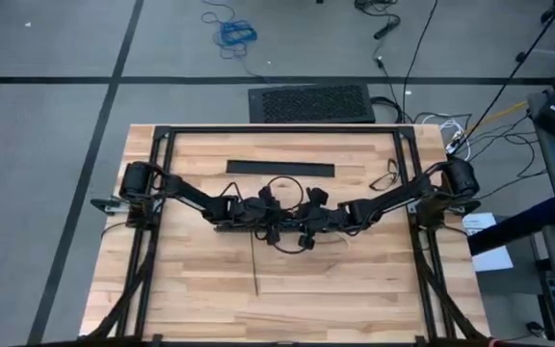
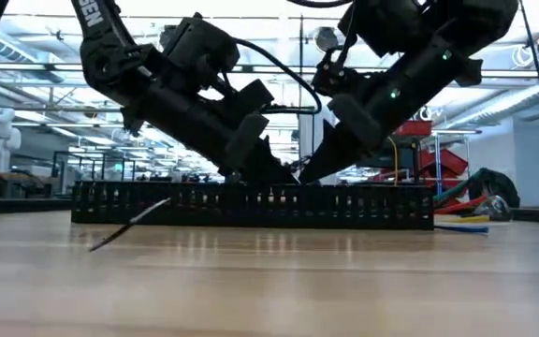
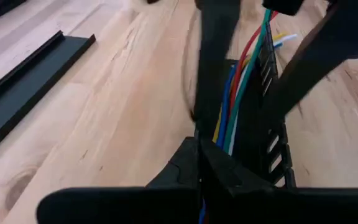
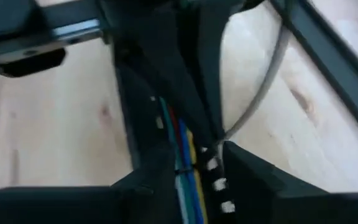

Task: Ziptie cables
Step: Put the ziptied cables into a black cable duct

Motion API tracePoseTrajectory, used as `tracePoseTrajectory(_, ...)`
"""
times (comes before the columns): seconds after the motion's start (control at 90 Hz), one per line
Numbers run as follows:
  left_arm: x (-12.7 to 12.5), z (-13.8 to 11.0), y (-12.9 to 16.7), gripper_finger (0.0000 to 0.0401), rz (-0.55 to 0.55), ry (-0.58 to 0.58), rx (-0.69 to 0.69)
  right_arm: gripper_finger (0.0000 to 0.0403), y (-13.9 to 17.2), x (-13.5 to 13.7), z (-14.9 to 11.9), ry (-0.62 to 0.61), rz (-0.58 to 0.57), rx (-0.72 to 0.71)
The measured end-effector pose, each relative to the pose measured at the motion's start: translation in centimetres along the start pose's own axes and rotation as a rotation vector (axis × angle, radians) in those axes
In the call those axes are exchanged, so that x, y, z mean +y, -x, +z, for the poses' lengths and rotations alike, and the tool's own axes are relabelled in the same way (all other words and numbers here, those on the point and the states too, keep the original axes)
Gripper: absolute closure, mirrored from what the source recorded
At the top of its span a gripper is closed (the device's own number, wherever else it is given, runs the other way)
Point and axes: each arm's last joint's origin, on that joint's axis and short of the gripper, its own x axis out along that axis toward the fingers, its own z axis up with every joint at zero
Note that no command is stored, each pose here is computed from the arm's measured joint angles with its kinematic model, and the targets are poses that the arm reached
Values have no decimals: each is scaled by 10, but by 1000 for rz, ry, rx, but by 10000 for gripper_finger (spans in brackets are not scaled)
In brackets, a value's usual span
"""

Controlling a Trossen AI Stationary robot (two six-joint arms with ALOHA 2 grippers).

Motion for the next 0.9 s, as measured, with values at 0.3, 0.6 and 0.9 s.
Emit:
tracePoseTrajectory(0.3, -2, -1, 0, 400, -1, 2, 2, 281, -6, -15, 4, -1, -47, -10)
tracePoseTrajectory(0.6, -10, -1, 2, 400, -4, -12, 0, 398, -7, -19, 5, 2, -7, 2)
tracePoseTrajectory(0.9, -21, -4, 4, 401, 10, -41, 6, 402, -12, -19, 1, -7, -2, 28)
